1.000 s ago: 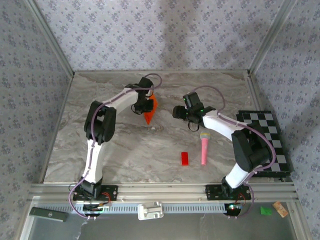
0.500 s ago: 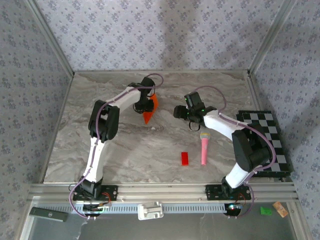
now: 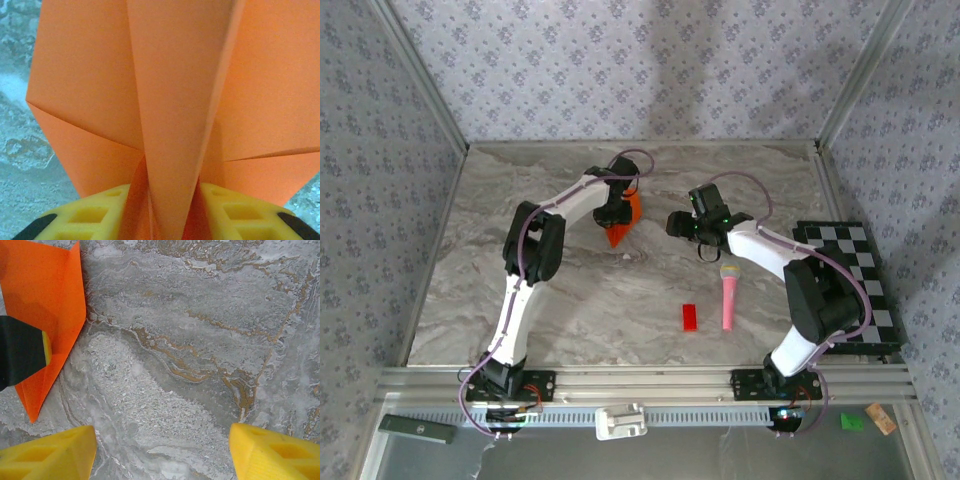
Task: Fold a paper plane with a square sheet of paper (pick it up from the middle)
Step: Move the paper plane to the top-center of the table.
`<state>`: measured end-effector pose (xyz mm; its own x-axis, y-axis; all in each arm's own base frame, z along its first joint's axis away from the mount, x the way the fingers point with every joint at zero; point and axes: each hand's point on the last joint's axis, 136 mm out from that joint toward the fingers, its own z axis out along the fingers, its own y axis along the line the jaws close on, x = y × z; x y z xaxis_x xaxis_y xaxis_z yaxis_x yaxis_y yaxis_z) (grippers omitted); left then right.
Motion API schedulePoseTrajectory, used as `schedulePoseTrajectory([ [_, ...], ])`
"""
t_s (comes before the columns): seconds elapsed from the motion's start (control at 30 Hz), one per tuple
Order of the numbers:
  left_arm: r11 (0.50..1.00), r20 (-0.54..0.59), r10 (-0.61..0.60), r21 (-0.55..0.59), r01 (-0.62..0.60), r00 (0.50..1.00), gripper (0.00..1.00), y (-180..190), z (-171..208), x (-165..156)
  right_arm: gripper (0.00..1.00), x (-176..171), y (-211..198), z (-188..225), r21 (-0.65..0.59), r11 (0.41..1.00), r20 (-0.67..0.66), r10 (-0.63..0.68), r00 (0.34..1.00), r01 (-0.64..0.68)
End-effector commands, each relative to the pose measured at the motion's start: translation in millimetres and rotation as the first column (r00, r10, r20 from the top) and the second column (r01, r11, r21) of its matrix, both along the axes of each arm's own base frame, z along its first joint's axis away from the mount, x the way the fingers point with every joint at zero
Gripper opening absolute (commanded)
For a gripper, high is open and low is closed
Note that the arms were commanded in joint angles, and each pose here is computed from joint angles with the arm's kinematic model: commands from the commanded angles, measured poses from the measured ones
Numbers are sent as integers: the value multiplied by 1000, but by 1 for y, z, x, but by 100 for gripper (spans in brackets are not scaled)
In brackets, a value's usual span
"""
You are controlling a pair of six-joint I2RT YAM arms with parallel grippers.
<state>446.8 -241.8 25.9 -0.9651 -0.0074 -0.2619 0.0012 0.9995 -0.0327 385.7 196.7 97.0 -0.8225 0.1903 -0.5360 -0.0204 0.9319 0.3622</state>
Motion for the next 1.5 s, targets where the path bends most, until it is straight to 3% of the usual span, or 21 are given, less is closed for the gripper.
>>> schedulePoseTrajectory([
  [0.0, 991, -55, 97, 93, -92, 994, 38, 21, -27, -11, 72, -3, -2, -7, -1, 1000, -25, -4, 1000, 4],
  [0.47, 988, -15, 128, 92, -126, 992, 42, 18, -19, 0, 72, 0, 0, -4, -5, 1000, -18, 4, 1000, -4],
  [0.67, 989, 50, 148, -5, -148, 988, 45, 5, 26, 12, 72, 2, 0, -2, -8, 1000, -15, 4, 1000, -4],
  [1.0, 980, 136, 196, -46, -192, 971, 52, 14, 64, 8, 73, 4, 0, 8, -14, 1000, 1, 9, 1000, -9],
  [1.27, 975, 324, 223, -89, -205, 920, 60, 38, 138, 3, 77, 10, -14, 50, -84, 996, 90, 2, 996, 5],
  [1.47, 955, 507, 291, -107, -276, 811, 78, 106, 209, -14, 93, 10, -55, 101, -218, 971, 244, -46, 969, 101],
])
